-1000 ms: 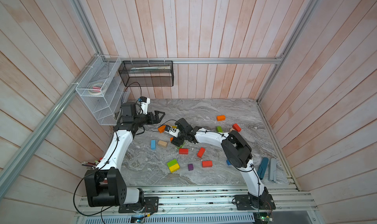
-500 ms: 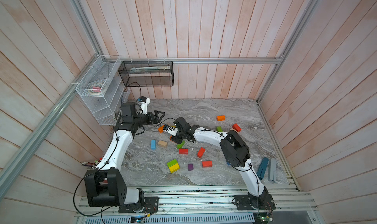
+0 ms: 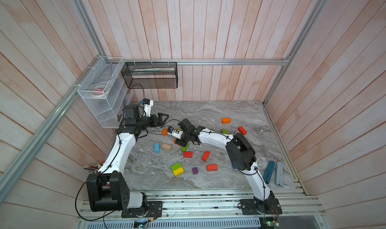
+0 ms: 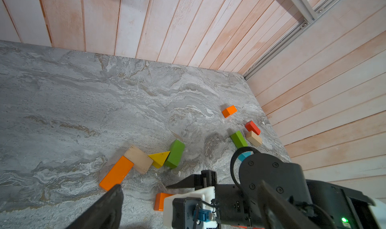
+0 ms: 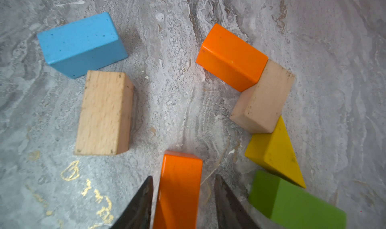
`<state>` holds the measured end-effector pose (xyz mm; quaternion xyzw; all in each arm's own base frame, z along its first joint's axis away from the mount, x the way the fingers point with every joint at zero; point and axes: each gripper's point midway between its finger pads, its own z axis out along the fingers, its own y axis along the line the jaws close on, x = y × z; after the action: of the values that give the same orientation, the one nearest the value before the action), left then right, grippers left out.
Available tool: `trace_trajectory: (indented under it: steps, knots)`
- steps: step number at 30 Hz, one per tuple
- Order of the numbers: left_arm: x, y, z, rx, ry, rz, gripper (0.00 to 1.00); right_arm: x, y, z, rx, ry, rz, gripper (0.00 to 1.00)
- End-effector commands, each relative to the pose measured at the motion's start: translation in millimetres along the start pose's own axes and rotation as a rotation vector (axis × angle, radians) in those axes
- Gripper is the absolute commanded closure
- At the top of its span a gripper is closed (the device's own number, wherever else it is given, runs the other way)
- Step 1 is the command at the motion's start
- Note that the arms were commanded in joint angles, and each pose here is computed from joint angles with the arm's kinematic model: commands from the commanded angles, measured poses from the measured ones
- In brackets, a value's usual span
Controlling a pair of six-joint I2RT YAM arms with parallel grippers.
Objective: Assemble a heart with building blocks
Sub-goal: Pick up the building block from the center of the board.
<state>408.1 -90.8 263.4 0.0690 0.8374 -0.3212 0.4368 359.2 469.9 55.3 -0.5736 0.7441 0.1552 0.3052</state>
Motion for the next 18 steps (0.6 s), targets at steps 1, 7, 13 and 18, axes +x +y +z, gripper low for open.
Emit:
trace_trajectory:
  steps: [1,7,13,18]
  knots:
    - [1.0,0.4,-0.8,0.01,-0.009,0.0,0.0,8.7,3.0,6.9,-0.037,0.029,0.036,0.53]
    - [1.2,0.4,-0.8,0.01,-0.008,-0.001,0.0,10.3,4.2,7.5,-0.05,0.04,0.048,0.58]
    - [0.9,0.4,-0.8,0.01,-0.009,0.0,0.0,12.1,5.6,8.3,-0.063,0.049,0.059,0.62]
    - [0.7,0.2,-0.8,0.011,-0.01,0.0,0.0,14.6,5.1,9.5,-0.066,0.058,0.066,0.62]
